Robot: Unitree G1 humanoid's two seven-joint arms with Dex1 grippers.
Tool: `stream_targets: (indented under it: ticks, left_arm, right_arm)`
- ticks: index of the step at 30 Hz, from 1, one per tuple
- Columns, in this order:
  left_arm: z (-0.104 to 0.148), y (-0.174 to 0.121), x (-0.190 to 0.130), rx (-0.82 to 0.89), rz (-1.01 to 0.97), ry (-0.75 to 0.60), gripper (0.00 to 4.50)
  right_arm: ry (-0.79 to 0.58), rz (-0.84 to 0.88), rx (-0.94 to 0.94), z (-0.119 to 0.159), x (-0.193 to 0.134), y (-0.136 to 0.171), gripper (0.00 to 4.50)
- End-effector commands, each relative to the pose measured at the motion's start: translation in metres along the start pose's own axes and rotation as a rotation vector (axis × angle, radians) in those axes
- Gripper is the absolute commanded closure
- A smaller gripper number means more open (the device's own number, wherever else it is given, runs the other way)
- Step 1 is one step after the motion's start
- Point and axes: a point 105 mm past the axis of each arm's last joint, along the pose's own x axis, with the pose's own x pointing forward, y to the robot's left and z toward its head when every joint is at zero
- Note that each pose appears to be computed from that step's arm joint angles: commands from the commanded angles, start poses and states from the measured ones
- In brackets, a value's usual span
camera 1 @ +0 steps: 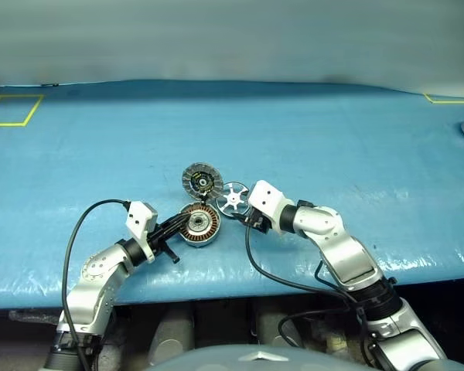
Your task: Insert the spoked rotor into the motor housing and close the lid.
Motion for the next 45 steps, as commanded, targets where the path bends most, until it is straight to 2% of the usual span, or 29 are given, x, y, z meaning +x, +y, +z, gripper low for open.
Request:
stream_targets:
  ticks: [1, 6, 15, 33, 45]
  left_arm:
    - [0.008, 0.002, -0.003, 0.030, 0.008, -0.023, 4.50]
    - [0.006, 0.002, -0.003, 0.029, 0.012, -0.016, 4.50]
    - [0.004, 0.000, -0.001, 0.026, 0.003, -0.005, 4.50]
    - [0.001, -0.001, 0.000, 0.021, 0.000, -0.004, 4.50]
    - [-0.005, -0.003, 0.001, 0.016, -0.007, 0.014, 4.50]
  right_arm:
    - [-0.052, -0.013, 0.065, 0.007, -0.003, -0.004, 1.56]
    - [-0.117, 0.024, 0.233, 0.010, -0.001, 0.002, 1.56]
    - [-0.109, 0.001, 0.339, 0.002, 0.003, 0.000, 1.56]
    - [-0.057, -0.057, 0.365, -0.012, 0.009, -0.005, 1.56]
    - [-0.129, -0.064, 0.462, -0.001, 0.005, -0.011, 1.56]
